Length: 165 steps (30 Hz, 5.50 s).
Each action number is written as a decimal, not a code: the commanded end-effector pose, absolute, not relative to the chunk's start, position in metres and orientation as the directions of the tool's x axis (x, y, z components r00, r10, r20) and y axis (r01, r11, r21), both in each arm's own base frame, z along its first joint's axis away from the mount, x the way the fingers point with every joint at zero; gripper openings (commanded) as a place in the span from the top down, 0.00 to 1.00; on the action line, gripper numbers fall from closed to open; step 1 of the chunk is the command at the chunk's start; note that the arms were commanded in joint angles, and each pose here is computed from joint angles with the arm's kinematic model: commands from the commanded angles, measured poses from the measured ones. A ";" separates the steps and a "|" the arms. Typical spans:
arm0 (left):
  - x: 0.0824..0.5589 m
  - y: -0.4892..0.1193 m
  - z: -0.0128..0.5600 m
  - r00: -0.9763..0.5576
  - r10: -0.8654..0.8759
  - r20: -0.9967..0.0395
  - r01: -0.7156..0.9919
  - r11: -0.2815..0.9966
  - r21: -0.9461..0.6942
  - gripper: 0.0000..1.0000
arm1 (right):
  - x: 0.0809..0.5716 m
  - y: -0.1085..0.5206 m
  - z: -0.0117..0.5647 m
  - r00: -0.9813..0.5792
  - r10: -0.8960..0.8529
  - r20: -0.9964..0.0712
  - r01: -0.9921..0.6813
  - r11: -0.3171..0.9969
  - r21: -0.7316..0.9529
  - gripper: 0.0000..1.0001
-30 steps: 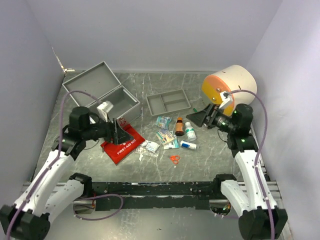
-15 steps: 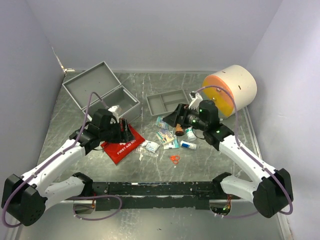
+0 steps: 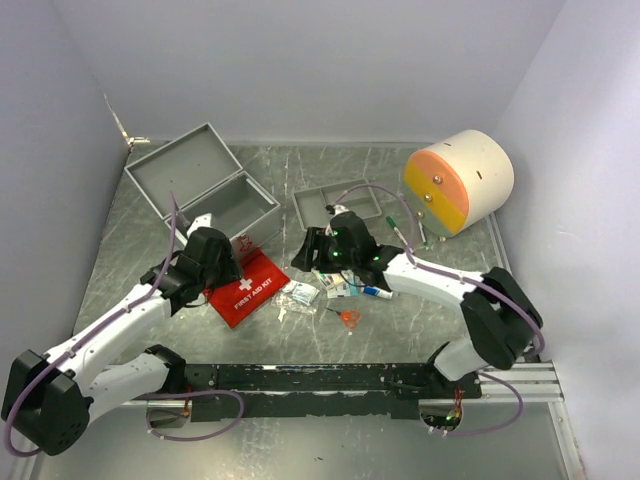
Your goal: Organize the medicine kit
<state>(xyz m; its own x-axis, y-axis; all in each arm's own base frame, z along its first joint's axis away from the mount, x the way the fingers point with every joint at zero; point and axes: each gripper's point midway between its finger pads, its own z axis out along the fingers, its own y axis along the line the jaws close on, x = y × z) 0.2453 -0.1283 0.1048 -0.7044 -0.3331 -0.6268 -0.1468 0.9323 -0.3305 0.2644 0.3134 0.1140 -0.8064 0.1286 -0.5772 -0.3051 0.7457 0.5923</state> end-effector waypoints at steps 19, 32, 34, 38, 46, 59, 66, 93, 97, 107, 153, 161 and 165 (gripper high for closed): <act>0.275 -0.125 0.095 -0.596 -0.416 -0.687 -0.225 0.908 -0.354 0.46 | 0.234 0.402 0.031 -0.889 0.331 -0.317 0.053 0.761 0.647 0.49; 0.272 -0.126 0.094 -0.597 -0.421 -0.683 -0.216 0.904 -0.368 0.46 | 0.245 0.400 0.008 -0.860 0.395 -0.324 0.120 0.773 0.623 0.67; 0.271 -0.127 0.094 -0.596 -0.428 -0.680 -0.213 0.900 -0.380 0.45 | 0.247 0.398 0.010 -0.850 0.404 -0.339 0.114 0.769 0.629 0.73; 0.270 -0.134 0.096 -0.603 -0.425 -0.675 -0.179 0.897 -0.405 0.41 | 0.251 0.389 0.016 -0.835 0.396 -0.381 0.091 0.784 0.615 0.92; 0.268 -0.151 0.103 -0.654 -0.380 -0.655 -0.095 0.899 -0.427 0.04 | 0.259 0.372 0.051 -0.823 0.259 -0.506 -0.122 0.789 0.602 1.00; 0.266 -0.185 0.116 -0.685 -0.370 -0.628 0.047 0.837 -0.544 0.04 | 0.259 0.325 0.079 -0.756 -0.056 -0.653 -0.532 0.634 0.562 1.00; 0.265 -0.192 0.130 -0.670 -0.349 -0.656 0.120 0.820 -0.559 0.09 | 0.259 0.293 0.113 -0.661 -0.150 -0.735 -0.683 0.525 0.507 1.00; 0.184 -0.213 0.317 -0.392 -0.275 -0.878 0.718 0.506 -0.478 0.22 | 0.203 0.261 0.338 -0.269 -0.058 -0.961 -0.953 0.160 0.257 1.00; 0.168 -0.217 0.330 -0.379 -0.280 -0.882 0.771 0.432 -0.468 0.36 | 0.189 0.262 0.363 -0.226 -0.028 -0.974 -0.971 0.081 0.224 1.00; 0.152 -0.222 0.351 -0.319 -0.184 -0.930 0.855 0.368 -0.366 0.35 | 0.181 0.261 0.380 -0.172 -0.003 -0.985 -0.984 0.040 0.171 1.00; 0.252 -0.200 0.203 -0.673 -0.091 -0.734 0.367 0.820 -0.439 0.93 | 0.286 0.337 0.213 -0.675 0.190 -0.713 -0.371 0.748 0.550 0.42; 0.253 -0.198 0.180 -0.708 -0.071 -0.702 0.336 0.841 -0.424 0.93 | 0.276 0.387 0.192 -0.730 0.133 -0.671 -0.386 0.729 0.565 0.46; 0.255 -0.199 0.176 -0.711 -0.076 -0.700 0.331 0.841 -0.427 0.93 | 0.276 0.391 0.185 -0.744 0.132 -0.655 -0.362 0.744 0.562 0.46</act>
<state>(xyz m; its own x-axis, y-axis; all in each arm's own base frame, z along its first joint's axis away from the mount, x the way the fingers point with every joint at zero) 0.2487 -0.1991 0.1722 -0.7242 -0.0563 -0.6873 0.3407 0.8373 -0.4276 0.2675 0.3828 0.1684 -0.7581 0.0744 -0.6479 -0.3858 0.7498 0.5376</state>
